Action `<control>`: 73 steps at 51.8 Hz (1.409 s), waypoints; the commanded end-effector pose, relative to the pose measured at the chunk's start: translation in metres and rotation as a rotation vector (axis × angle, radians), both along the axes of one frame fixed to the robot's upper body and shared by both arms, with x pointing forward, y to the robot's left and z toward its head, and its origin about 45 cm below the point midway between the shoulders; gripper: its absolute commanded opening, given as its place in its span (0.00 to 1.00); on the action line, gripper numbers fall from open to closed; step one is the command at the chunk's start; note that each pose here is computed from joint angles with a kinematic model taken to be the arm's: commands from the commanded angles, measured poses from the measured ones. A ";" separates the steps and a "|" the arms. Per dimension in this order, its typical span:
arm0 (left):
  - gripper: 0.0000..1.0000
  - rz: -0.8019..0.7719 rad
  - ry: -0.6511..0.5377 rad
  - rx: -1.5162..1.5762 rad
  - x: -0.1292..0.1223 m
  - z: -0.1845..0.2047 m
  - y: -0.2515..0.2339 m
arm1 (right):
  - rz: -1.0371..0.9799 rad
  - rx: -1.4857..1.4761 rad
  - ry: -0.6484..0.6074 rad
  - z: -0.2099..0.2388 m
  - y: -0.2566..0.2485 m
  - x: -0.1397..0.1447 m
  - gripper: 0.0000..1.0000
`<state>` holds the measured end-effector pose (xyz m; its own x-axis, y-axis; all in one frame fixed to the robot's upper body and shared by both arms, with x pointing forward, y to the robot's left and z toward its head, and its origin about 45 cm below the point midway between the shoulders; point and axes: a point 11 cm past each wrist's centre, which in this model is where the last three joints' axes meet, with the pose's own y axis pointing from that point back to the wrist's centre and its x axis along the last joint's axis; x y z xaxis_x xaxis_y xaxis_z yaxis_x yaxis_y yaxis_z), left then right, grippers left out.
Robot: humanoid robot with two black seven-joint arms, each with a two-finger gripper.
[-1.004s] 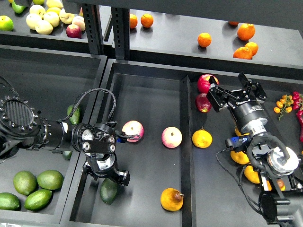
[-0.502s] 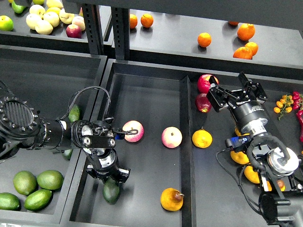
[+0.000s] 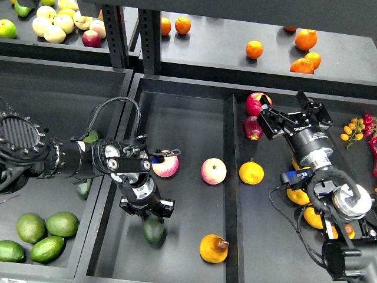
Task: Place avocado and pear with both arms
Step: 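Lift the avocado and carry it into the avocado bin, then lower the avocado among the other avocados and open the left gripper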
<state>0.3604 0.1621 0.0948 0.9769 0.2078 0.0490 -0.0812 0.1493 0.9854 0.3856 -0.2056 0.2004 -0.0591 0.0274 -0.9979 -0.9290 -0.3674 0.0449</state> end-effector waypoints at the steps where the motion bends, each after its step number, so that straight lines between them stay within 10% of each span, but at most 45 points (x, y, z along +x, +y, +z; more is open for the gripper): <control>1: 0.10 0.053 -0.059 0.001 0.024 0.024 0.021 | 0.001 0.001 -0.006 0.002 0.000 0.000 1.00; 27: 0.11 0.310 -0.200 0.094 0.062 0.082 0.158 | -0.024 0.025 -0.066 0.007 -0.008 -0.005 1.00; 73: 0.15 0.546 -0.131 0.182 0.015 0.027 0.254 | -0.043 0.034 -0.088 0.015 -0.014 -0.004 1.00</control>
